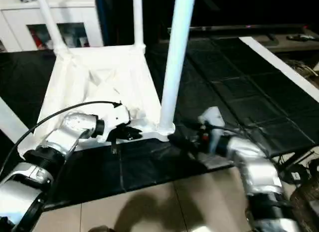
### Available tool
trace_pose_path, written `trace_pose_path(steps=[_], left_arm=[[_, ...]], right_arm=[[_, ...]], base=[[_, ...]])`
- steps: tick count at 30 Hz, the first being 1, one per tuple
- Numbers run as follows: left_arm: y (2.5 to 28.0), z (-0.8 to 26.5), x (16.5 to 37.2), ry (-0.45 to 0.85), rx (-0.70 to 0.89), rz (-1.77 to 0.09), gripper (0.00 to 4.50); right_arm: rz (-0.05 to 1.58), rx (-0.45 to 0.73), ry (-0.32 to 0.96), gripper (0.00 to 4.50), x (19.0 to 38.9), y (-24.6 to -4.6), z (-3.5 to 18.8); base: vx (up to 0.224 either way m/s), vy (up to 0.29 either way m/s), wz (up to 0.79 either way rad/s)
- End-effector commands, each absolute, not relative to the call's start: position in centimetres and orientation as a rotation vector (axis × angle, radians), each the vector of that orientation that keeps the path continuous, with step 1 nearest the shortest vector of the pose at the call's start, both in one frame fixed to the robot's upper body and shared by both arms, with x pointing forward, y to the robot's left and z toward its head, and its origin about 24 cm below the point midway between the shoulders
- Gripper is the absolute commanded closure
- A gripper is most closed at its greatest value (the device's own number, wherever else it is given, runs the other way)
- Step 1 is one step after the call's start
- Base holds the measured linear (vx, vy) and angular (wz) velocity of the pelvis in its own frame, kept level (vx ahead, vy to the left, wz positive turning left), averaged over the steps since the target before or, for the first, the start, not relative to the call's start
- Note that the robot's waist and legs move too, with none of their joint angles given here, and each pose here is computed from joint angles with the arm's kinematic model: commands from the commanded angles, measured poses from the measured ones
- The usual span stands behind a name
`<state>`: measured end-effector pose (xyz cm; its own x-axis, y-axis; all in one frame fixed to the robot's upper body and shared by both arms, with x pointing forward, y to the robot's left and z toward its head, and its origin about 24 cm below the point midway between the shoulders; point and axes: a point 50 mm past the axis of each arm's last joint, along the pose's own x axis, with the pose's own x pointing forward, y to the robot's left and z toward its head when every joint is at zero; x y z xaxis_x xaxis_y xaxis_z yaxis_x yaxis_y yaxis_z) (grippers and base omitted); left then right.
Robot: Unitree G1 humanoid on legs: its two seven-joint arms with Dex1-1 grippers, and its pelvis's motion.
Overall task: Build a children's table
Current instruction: Rotate leg to tighten, then rotate table base
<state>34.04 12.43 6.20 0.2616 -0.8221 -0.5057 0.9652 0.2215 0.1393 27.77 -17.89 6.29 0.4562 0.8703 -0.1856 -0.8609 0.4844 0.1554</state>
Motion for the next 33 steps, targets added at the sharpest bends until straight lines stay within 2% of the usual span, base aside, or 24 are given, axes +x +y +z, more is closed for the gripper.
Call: trace_pose_path(steps=[1, 5, 7, 9, 10, 12, 16, 17, 18, 19, 21, 23, 24, 26, 27, 28, 30, 33], left_arm=[[12.0, 9.0, 34.4, 0.214, 0.445, -1.284, 3.92], [12.8, 9.7, 33.0, 0.181, 0.371, -1.282, 3.67], [13.2, 10.0, 32.4, 0.171, 0.328, -1.263, 3.39], [13.5, 10.1, 32.0, 0.165, 0.305, -1.242, 3.34], [14.1, 10.4, 31.0, 0.152, 0.222, -1.200, 3.25], [14.4, 10.5, 30.2, 0.153, 0.173, -1.176, 2.94], [14.9, 10.4, 28.8, 0.168, 0.105, -1.145, 2.79], [15.1, 10.4, 28.3, 0.179, 0.088, -1.135, 2.52], [15.4, 10.3, 27.9, 0.190, 0.075, -1.127, 2.47], [16.0, 10.0, 26.9, 0.224, 0.051, -1.113, 2.47], [16.5, 9.8, 26.3, 0.252, 0.039, -1.105, 2.25], [18.0, 8.5, 24.3, 0.369, 0.031, -1.096, 2.02], [18.0, 8.5, 24.2, 0.371, 0.031, -1.096, 2.02], [19.0, 7.7, 22.5, 0.449, 0.015, -1.091, 1.87], [19.0, 7.7, 22.5, 0.449, 0.015, -1.091, 1.87], [19.9, 7.4, 21.6, 0.497, 0.009, -1.063, 1.62], [20.2, 7.3, 21.3, 0.513, 0.007, -1.052, 1.58], [22.4, 7.0, 19.4, 0.606, 0.009, -0.999, 1.29]], right_arm=[[1.124, 0.068, 0.220, 0.00, 27.6, -17.0, 7.0], [1.123, 0.098, 0.162, 0.00, 28.0, -15.6, 7.4], [1.123, 0.126, 0.133, 0.00, 28.2, -15.0, 7.7], [1.123, 0.146, 0.111, 0.00, 28.3, -14.7, 8.0], [1.120, 0.196, 0.062, 0.00, 28.7, -14.1, 8.8], [1.115, 0.216, 0.041, 0.00, 28.9, -13.9, 9.1], [1.097, 0.235, 0.019, 0.00, 29.3, -13.6, 9.4], [1.091, 0.237, 0.011, 0.00, 29.4, -13.5, 9.5], [1.083, 0.239, 0.005, 0.00, 29.5, -13.4, 9.5], [1.062, 0.241, -0.001, 0.00, 29.7, -13.3, 9.5], [1.043, 0.243, -0.004, 0.00, 29.9, -13.2, 9.5], [0.986, 0.245, -0.011, 0.00, 30.3, -13.2, 9.4], [0.985, 0.245, -0.011, 0.00, 30.3, -13.2, 9.4], [0.896, 0.229, -0.014, 0.00, 31.0, -13.6, 9.1], [0.896, 0.229, -0.014, 0.00, 31.0, -13.6, 9.1], [0.794, 0.217, 0.001, 0.00, 31.8, -14.3, 8.8], [0.761, 0.210, 0.004, 0.00, 32.1, -14.6, 8.7], [0.577, 0.174, 0.014, 0.00, 33.6, -16.7, 8.4]], base=[[0.000, 0.000, 0.00], [0.000, 0.000, 0.00], [0.000, 0.000, 0.00], [0.000, 0.000, 0.00], [0.000, 0.000, 0.00], [0.000, 0.000, 0.00], [0.000, 0.000, 0.00], [0.000, 0.000, 0.00], [0.000, 0.000, 0.00], [0.000, 0.000, 0.00], [0.000, 0.000, 0.00], [0.000, 0.000, 0.00], [0.000, 0.000, 0.00], [0.000, 0.000, 0.00], [0.000, 0.000, 0.00], [0.000, 0.000, 0.00], [0.000, 0.000, 0.00], [0.000, 0.000, 0.00]])
